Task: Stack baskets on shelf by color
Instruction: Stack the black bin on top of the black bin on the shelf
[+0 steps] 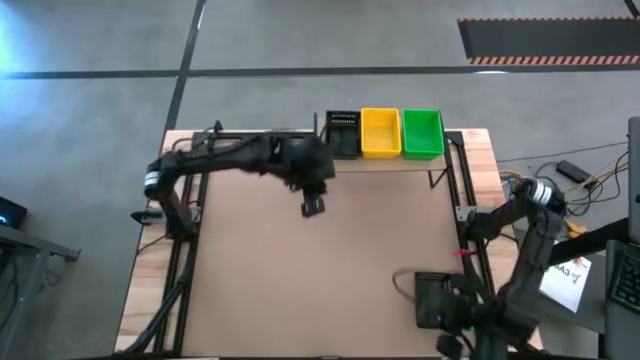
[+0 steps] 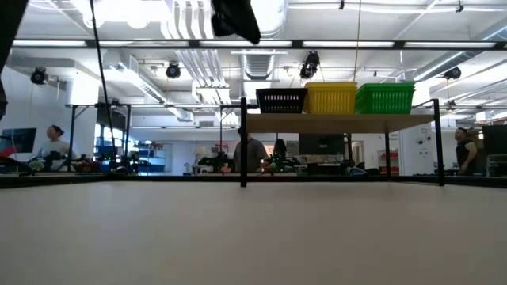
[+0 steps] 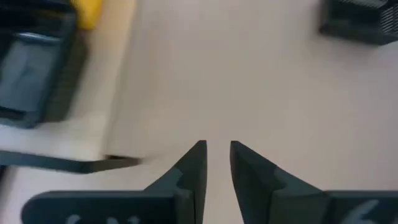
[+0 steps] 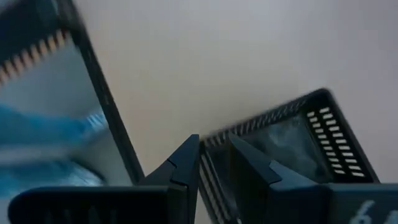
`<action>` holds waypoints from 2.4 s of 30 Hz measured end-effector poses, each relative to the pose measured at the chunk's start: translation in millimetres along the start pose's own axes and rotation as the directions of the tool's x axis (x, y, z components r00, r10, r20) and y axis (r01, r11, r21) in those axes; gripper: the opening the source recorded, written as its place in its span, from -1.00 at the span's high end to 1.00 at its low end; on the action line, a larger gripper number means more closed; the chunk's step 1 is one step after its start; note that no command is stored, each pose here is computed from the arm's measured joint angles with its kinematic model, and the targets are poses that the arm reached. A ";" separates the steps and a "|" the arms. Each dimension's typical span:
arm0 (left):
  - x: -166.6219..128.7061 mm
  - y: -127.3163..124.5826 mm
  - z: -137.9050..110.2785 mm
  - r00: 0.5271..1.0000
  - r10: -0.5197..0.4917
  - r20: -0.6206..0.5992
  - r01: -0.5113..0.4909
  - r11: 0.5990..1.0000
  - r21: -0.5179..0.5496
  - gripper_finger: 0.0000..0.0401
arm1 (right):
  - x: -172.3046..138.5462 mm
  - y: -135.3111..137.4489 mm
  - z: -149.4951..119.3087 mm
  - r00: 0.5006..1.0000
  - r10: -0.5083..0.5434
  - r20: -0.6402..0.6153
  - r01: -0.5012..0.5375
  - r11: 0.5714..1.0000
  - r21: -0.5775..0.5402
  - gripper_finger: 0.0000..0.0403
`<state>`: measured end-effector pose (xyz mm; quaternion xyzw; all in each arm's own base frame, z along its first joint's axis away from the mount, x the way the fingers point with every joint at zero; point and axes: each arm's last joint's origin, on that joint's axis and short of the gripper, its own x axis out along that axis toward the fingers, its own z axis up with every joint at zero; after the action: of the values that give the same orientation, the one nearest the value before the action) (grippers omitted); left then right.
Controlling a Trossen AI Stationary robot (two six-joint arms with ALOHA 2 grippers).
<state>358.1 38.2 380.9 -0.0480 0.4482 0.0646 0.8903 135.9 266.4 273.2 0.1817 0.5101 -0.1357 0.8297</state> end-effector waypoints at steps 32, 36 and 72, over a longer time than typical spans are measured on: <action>54.4 -161.9 -89.0 0.839 -0.276 0.469 0.406 0.891 -0.202 0.78 | 74.7 -18.5 -84.1 0.994 0.099 -0.049 -0.111 0.847 -0.520 0.49; 57.5 -160.7 -91.4 0.848 -0.250 0.467 0.383 0.899 -0.214 0.78 | 79.1 -20.8 -85.3 0.996 0.077 -0.049 -0.091 0.857 -0.507 0.58; 84.4 -81.7 -214.8 0.826 -0.194 0.529 0.355 0.908 -0.221 0.78 | 15.3 -23.7 174.3 0.952 0.286 0.114 -0.205 0.866 -0.456 0.96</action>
<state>250.7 -67.1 187.7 -0.2337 0.1772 0.0139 0.9559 271.9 167.9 327.6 0.0406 0.4239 0.0741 0.9018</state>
